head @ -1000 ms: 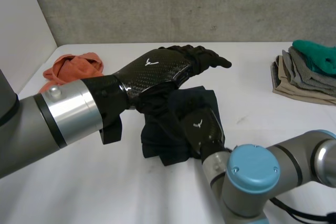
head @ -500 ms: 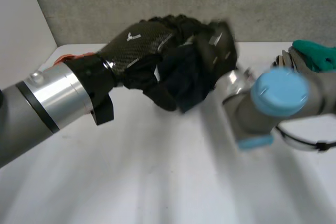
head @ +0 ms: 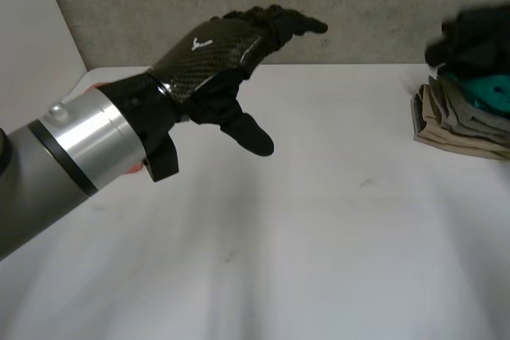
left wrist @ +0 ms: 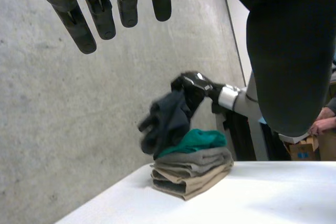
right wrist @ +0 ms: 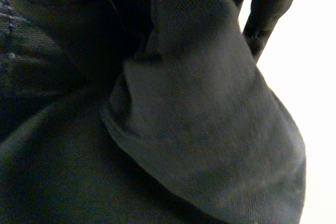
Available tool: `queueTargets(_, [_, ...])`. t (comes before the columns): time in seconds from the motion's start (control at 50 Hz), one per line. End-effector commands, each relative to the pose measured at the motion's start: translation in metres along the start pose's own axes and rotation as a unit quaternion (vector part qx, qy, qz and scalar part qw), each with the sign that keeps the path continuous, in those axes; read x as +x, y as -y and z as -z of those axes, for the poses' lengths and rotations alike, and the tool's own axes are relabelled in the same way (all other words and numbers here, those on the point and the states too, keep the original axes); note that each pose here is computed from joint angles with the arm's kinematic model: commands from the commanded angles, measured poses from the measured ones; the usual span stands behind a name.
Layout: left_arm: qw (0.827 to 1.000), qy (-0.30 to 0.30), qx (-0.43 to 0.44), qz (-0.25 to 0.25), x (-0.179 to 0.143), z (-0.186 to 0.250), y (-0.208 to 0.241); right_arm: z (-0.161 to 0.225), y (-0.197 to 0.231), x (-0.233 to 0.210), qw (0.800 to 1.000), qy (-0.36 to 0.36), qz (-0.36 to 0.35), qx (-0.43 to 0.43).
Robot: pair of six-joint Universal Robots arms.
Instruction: Fold the laundry.
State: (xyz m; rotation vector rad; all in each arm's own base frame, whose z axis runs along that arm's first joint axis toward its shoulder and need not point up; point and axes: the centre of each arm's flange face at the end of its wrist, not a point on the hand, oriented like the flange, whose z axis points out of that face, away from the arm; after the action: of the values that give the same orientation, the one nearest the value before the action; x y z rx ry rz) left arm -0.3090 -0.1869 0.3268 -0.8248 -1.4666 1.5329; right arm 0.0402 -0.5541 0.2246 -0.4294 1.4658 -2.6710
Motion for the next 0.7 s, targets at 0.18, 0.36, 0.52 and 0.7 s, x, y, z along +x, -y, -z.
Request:
queueTargets(0.18, [0.999, 0.001, -0.028, 0.018, -0.001, -0.005, -0.025, 0.078, -0.1, -0.006, 0.982, 0.121, -0.043, -0.135])
queueTargets(0.36, [1.0, -0.012, -0.015, 0.005, 0.009, -0.004, -0.012, 0.055, -0.032, 0.013, 0.988, -0.01, -0.036, -0.149])
queueTargets(0.52, [1.0, -0.015, -0.006, 0.005, 0.016, 0.001, -0.005, 0.07, 0.032, 0.02, 0.975, -0.044, -0.017, -0.218])
queueTargets(0.7, [1.0, -0.009, 0.019, 0.0, 0.019, 0.006, 0.008, 0.084, 0.077, 0.066, 0.902, -0.162, 0.243, -0.319])
